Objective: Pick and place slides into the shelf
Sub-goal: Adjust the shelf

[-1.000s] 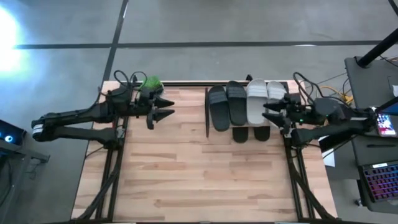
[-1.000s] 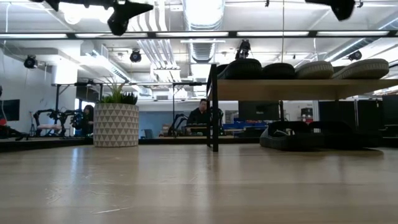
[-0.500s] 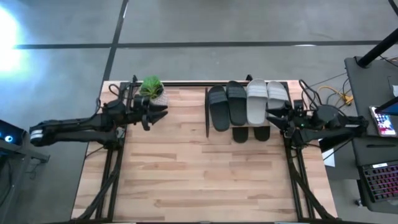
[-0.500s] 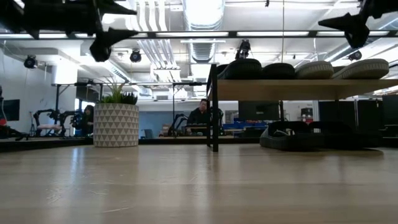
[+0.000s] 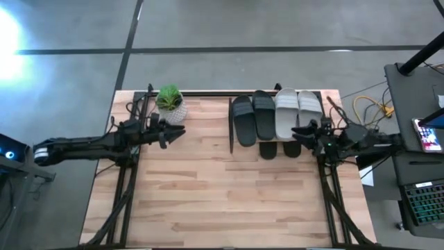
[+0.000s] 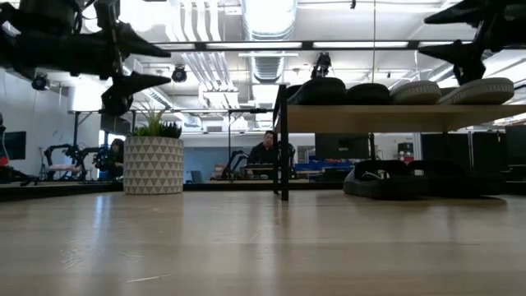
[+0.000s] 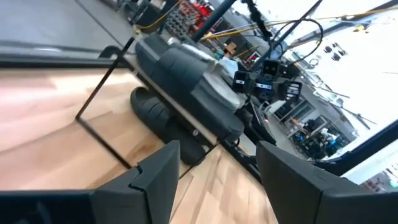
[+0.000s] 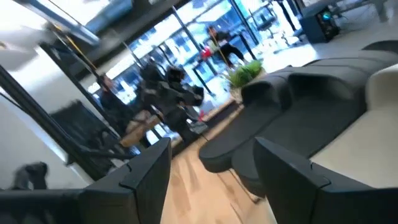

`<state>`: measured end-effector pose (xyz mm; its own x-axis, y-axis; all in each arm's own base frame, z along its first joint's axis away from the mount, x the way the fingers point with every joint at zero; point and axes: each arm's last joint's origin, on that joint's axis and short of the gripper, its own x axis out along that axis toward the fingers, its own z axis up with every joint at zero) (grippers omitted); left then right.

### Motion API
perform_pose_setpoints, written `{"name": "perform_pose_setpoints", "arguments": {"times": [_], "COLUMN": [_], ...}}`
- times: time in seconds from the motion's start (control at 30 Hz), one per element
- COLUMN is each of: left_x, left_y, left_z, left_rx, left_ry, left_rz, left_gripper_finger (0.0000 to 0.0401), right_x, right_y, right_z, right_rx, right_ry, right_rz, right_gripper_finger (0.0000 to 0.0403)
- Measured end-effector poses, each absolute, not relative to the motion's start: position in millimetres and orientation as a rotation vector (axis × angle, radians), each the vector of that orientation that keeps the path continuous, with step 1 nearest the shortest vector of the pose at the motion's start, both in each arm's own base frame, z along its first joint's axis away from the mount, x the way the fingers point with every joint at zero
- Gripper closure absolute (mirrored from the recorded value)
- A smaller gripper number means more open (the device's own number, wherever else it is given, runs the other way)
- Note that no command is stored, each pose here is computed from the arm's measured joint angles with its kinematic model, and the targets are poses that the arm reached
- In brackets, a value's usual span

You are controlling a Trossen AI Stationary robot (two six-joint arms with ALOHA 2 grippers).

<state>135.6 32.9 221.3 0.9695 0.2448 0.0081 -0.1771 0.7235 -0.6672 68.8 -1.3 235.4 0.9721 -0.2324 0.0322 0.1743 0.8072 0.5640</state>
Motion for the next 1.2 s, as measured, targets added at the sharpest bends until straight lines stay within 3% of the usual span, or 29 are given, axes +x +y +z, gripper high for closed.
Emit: {"name": "perform_pose_setpoints", "arguments": {"times": [0.47, 0.83, 1.2], "left_x": [133.4, 134.4, 134.0], "left_y": [32.1, 34.2, 35.4], "left_z": [211.9, 220.0, 223.6], "left_rx": [-0.729, -0.614, -0.527], "left_ry": [-0.079, -0.125, -0.147], "left_rz": [0.230, 0.280, 0.323], "left_gripper_finger": [0.0202, 0.0202, 0.0202], "right_x": [90.4, 67.3, 52.2], "right_y": [9.1, 0.0, 4.8], "right_z": [203.1, 253.1, 274.6], "right_rx": [0.707, 0.539, 0.642], "right_ry": [-0.253, -0.272, -0.179], "right_rz": [0.122, -0.117, 0.120], "right_gripper_finger": [0.0191, 0.0191, 0.0191]}}
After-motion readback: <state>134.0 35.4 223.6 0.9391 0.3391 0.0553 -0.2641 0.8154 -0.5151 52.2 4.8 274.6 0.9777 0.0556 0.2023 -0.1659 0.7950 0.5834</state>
